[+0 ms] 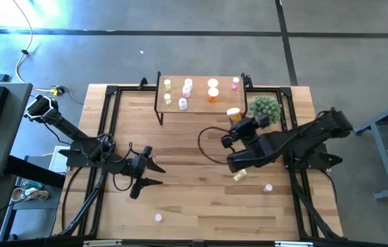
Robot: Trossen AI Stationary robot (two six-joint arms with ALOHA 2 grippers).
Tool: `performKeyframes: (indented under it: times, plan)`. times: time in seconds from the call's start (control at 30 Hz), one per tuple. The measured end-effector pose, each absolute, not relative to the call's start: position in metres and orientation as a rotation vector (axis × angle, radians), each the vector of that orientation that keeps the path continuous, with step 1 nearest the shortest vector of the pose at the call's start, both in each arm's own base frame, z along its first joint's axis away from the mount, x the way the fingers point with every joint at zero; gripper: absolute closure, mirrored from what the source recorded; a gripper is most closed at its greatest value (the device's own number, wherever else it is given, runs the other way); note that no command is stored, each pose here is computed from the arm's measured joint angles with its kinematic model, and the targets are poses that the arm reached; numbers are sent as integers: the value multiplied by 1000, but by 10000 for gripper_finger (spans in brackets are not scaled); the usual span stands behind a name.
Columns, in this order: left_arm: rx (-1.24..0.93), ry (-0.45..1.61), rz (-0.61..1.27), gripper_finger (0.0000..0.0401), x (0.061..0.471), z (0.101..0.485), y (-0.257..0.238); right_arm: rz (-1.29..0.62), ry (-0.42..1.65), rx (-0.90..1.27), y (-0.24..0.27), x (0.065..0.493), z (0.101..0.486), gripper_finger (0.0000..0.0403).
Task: Pick and place medicine bottles onto shelf by color
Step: Put the orange pill bottle aligned with the other orange pill bottles on the shelf
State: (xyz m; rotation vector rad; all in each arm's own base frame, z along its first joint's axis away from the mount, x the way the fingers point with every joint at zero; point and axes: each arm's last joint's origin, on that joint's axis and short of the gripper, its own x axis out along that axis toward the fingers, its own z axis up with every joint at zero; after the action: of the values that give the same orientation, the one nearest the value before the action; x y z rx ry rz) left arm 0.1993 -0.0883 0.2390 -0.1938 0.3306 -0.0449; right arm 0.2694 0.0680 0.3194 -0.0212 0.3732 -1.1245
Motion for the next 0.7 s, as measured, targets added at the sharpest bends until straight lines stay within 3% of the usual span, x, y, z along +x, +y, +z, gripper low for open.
performKeyframes:
  times: [0.3, 0.7]
  plan:
    - [-152, 296, 118, 211, 206, 240, -70, -1088, 212, 118, 60, 249, 274, 240]
    - [-38, 281, 281, 211, 213, 241, -43, -969, 96, 222, 61, 261, 230, 240]
